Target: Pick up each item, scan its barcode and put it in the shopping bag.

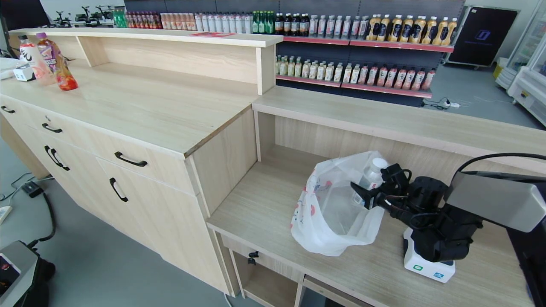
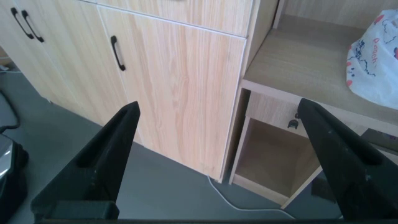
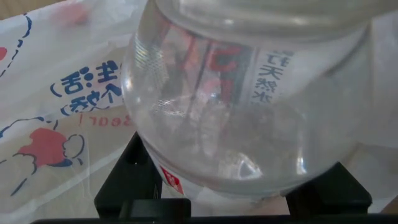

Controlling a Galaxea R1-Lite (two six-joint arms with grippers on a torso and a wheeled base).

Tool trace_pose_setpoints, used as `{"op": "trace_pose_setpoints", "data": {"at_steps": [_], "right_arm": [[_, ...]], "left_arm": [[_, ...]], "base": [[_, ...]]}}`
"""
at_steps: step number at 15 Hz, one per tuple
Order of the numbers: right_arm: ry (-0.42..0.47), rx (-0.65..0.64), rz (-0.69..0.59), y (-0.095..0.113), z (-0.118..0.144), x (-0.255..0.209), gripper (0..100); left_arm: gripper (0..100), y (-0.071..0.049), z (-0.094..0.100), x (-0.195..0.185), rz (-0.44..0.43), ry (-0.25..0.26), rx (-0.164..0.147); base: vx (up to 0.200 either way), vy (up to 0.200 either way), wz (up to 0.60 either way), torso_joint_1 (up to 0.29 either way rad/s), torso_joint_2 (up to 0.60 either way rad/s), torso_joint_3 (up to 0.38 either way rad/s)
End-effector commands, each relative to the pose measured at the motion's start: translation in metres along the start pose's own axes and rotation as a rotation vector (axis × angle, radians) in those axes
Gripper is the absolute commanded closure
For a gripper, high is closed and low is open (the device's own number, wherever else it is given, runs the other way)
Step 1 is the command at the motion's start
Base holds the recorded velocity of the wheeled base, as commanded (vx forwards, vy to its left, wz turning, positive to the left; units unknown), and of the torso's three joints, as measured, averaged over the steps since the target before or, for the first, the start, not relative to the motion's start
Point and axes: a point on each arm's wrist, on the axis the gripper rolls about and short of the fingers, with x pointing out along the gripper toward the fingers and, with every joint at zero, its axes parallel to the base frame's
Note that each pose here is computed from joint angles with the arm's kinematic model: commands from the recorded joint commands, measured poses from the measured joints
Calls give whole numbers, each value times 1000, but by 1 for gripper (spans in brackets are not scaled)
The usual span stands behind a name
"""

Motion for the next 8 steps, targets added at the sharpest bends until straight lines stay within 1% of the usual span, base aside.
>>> {"op": "trace_pose_setpoints", "data": {"at_steps": [1, 8], "right_arm": [[12, 0, 2, 1, -5, 0, 100], [24, -4, -2, -1, -12, 0, 100]], "left_arm": [[0, 0, 0, 0, 0, -1, 0], [0, 0, 0, 0, 0, -1, 0]], "base": [[0, 0, 0, 0, 0, 0], [0, 0, 0, 0, 0, 0]]}}
